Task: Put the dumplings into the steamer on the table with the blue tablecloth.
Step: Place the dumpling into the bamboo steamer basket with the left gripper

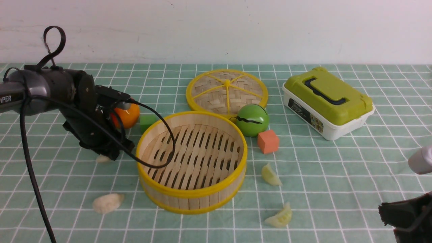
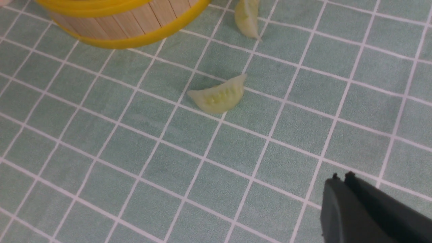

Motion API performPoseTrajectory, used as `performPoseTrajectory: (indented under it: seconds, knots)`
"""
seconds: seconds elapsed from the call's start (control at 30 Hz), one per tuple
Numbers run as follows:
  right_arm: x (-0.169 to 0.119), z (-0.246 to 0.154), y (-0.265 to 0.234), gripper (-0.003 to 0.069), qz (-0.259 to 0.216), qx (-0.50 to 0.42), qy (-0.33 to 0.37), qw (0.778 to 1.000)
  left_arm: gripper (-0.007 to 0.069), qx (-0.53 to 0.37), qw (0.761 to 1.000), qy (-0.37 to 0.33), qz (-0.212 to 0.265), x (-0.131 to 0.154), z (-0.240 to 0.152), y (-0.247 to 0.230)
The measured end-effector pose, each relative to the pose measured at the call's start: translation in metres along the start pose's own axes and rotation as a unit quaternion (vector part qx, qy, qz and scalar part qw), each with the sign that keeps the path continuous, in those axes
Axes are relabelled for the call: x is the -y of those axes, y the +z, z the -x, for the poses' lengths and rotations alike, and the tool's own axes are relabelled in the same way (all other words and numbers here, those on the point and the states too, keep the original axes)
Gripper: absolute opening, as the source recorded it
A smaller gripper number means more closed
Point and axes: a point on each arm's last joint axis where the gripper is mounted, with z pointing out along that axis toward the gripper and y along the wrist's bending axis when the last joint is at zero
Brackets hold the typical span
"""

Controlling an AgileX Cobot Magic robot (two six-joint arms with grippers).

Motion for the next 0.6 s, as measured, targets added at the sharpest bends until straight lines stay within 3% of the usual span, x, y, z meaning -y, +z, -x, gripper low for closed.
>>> performPoseTrajectory:
  seconds: [0.1, 0.23, 0.43, 0.6]
  knots:
    - [0.0, 0.0, 0.0, 0.0003, 0.0, 0.0, -0.001, 1.0, 0.0185, -0.015, 0.999, -0.029, -0.002, 0.0, 0.0, -0.004]
    - [-0.001, 0.0, 0.0, 0.0005, 0.003, 0.002, 0.004, 1.0, 0.0185, -0.023, 0.995, -0.091, -0.013, -0.002, 0.012, -0.044]
    - [-0.001, 0.001, 0.0, 0.0006, 0.003, 0.007, 0.007, 1.0, 0.0185, 0.101, 0.966, -0.176, -0.162, 0.03, 0.042, -0.146]
    - [-0.001, 0.001, 0.0, 0.0006, 0.003, 0.008, 0.008, 1.0, 0.0185, 0.108, 0.963, -0.153, -0.192, 0.078, 0.054, -0.138]
